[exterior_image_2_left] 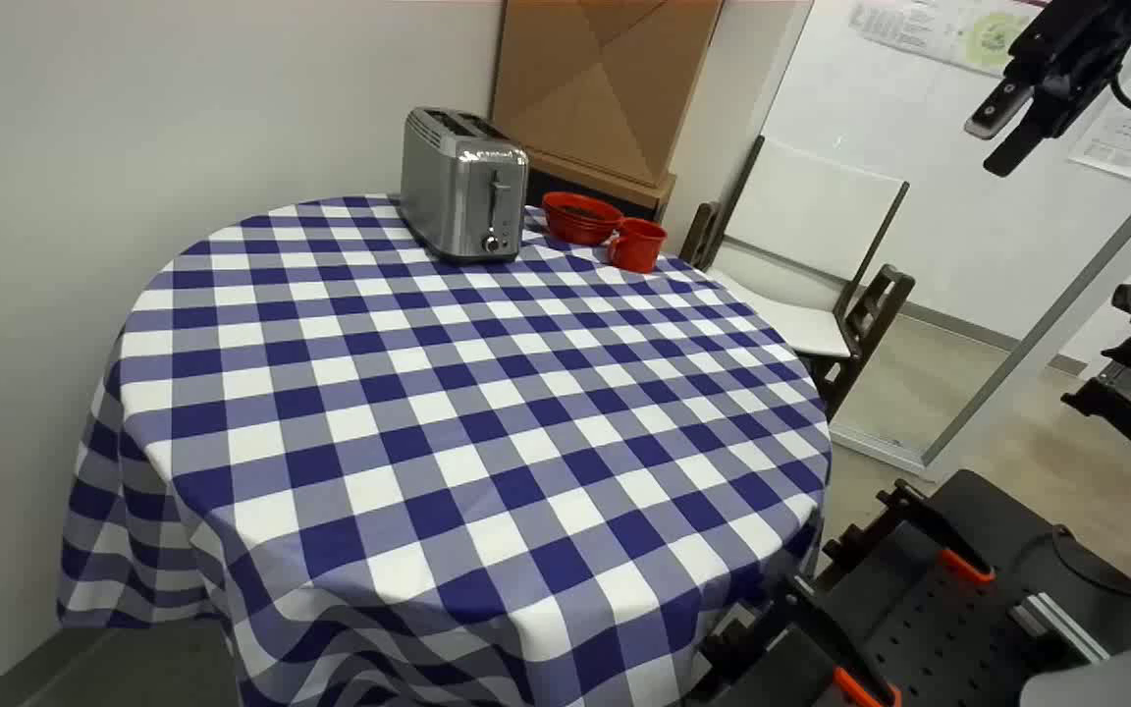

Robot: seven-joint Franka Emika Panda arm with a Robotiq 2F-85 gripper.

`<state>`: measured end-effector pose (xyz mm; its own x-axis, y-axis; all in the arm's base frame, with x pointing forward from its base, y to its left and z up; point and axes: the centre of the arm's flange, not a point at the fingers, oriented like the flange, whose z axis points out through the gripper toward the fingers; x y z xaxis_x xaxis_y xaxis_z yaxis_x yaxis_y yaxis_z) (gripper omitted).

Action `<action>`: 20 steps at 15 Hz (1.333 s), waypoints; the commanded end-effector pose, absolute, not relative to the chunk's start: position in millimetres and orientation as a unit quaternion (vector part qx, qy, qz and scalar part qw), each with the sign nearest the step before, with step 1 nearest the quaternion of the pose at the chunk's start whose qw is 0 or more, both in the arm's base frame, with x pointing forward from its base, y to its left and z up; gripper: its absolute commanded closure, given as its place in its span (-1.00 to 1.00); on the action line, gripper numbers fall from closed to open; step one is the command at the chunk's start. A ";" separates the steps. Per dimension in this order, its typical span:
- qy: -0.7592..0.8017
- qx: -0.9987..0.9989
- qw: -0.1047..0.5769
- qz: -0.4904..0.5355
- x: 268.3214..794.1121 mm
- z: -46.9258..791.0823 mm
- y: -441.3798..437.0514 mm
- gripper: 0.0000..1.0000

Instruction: Push down the switch of the toaster

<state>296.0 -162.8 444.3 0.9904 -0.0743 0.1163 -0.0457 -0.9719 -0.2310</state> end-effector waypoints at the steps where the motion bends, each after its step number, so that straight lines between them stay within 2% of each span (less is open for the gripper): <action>1: 0.030 -0.991 0.115 -0.062 296.0 444.3 -162.8 -1.00; 5: 0.040 -0.991 0.111 -0.069 314.6 450.7 -169.6 -1.00; 7: 0.032 -0.992 0.070 -0.100 343.7 457.2 -174.5 -1.00; 10: 0.040 -0.988 0.020 -0.148 411.9 455.4 -171.5 -1.00; 13: 0.050 -0.985 0.002 -0.163 468.6 449.2 -157.2 -1.00; 20: 0.044 -0.992 -0.016 -0.118 605.1 423.1 -99.5 -1.00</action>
<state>531.7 -108.5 424.1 0.9569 -0.0819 0.2788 -0.0889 -0.9960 0.0127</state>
